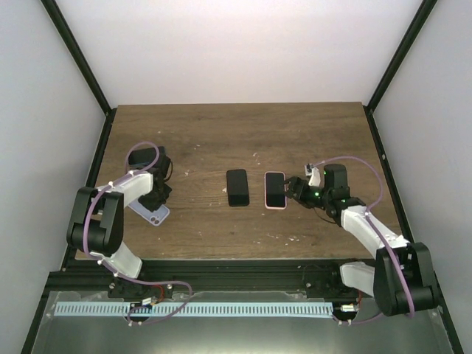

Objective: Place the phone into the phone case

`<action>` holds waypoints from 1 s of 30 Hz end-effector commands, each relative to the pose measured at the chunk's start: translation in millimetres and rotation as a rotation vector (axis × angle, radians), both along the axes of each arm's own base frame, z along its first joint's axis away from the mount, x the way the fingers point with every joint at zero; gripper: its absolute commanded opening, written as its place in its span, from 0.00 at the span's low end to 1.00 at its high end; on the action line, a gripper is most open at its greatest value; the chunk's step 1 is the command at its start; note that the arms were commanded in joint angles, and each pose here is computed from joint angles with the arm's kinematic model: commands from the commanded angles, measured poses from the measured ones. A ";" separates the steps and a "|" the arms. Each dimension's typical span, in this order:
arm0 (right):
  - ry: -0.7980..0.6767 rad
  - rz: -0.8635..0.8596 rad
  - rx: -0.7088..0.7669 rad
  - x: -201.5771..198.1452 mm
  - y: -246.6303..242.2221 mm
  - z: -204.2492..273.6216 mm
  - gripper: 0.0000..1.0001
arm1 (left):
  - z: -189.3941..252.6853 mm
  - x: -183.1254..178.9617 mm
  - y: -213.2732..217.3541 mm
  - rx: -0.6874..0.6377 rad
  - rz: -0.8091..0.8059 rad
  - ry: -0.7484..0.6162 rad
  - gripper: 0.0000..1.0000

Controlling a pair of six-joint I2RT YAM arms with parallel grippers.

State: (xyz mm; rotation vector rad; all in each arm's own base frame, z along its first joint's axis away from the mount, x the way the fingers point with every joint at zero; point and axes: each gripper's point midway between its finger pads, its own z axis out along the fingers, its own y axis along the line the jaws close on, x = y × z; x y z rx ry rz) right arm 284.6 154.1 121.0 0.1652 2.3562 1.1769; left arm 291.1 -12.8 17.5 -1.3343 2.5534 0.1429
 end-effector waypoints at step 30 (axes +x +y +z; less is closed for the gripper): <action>-0.030 0.037 0.035 -35.1 28.0 11.1 0.86 | 23.8 -29.9 -197.0 -0.250 -0.822 -0.073 0.05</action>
